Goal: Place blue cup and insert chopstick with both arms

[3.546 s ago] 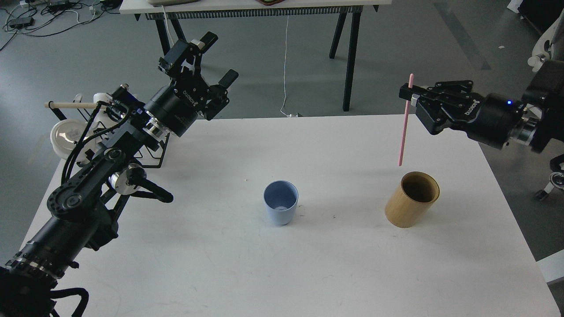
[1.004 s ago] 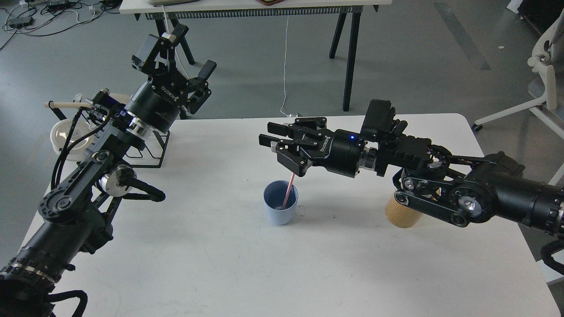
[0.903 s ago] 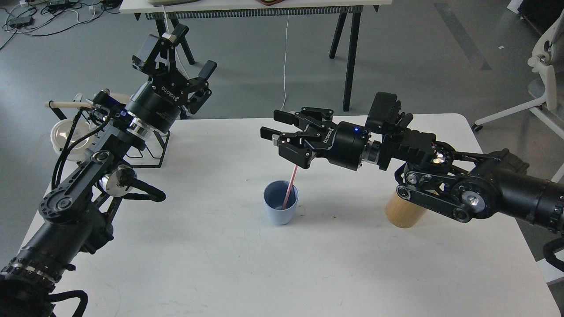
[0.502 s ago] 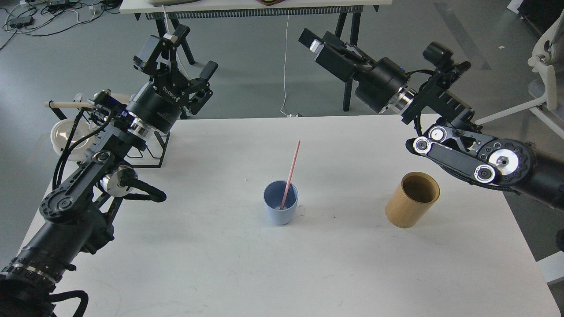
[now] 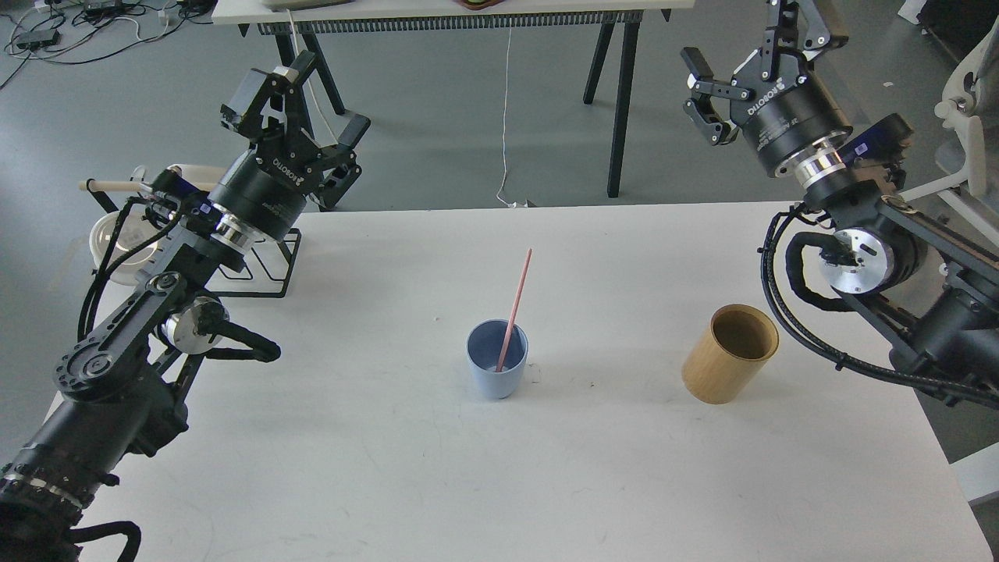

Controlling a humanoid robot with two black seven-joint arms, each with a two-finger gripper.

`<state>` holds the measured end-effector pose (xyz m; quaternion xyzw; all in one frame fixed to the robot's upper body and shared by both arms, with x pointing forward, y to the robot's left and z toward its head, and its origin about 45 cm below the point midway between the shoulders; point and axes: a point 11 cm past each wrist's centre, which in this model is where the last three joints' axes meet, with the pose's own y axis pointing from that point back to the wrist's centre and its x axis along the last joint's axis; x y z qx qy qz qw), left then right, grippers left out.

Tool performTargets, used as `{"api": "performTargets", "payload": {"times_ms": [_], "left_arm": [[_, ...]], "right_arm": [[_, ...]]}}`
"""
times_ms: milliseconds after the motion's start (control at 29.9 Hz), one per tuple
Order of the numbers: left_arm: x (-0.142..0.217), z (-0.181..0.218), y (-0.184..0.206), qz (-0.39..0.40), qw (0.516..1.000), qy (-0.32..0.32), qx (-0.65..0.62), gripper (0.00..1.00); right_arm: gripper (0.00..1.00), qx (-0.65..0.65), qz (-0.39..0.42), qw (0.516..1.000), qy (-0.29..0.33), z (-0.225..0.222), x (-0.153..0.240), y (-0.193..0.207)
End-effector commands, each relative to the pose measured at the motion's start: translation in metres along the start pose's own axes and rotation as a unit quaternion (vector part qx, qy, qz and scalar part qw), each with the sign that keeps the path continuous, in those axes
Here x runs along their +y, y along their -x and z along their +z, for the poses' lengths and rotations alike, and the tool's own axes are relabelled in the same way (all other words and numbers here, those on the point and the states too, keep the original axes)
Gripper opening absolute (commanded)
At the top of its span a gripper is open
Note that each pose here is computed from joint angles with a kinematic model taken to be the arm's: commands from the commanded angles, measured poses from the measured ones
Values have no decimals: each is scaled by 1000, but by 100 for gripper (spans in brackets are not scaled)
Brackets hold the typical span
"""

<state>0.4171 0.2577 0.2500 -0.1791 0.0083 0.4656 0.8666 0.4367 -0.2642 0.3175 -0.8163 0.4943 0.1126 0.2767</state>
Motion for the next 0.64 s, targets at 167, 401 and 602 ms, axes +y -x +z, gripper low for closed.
{"api": "performTargets", "payload": {"times_ms": [167,401,602], "left_arm": [[13,8,-16,18,1000,5,-3,99],[15,8,-16,19,1000,5,-2,99],[13,6,-12,16,1000,6,3,99]], "right_arm": [[100,-106,-11,993,-42,-5,31,-26],[100,-105,31,993,-47,0,52,-50],[100,-98,52,993,-34,10,66,-62]]}}
